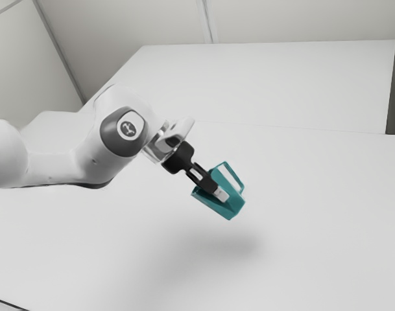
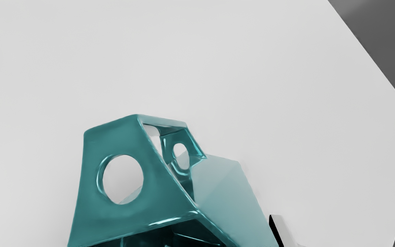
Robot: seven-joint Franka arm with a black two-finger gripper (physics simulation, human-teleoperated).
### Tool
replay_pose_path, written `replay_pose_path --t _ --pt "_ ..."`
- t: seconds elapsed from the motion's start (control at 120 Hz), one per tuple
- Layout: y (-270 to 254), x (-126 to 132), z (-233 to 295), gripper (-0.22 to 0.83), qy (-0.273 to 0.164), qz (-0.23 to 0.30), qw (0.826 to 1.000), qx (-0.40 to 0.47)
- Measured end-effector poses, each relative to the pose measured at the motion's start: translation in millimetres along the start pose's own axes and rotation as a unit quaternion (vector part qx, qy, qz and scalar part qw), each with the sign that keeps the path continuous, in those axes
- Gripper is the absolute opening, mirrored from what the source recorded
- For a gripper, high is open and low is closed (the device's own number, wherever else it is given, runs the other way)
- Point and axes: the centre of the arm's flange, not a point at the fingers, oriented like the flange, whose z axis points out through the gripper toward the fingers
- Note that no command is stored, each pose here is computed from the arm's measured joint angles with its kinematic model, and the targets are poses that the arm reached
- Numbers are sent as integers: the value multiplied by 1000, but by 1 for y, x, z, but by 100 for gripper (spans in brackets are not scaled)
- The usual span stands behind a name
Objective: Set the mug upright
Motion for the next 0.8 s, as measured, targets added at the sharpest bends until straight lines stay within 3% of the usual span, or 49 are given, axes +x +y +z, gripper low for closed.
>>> replay_pose_path --t 0.142,0.383,0.625,0.8 --pt "-18 -12 -30 -13 -63 22 993 95" --pt "-56 -41 -51 -13 -155 3 968 195" --pt "-116 -68 -66 -13 -192 -62 947 252" --pt "-127 -71 -55 -13 -201 -59 936 282"
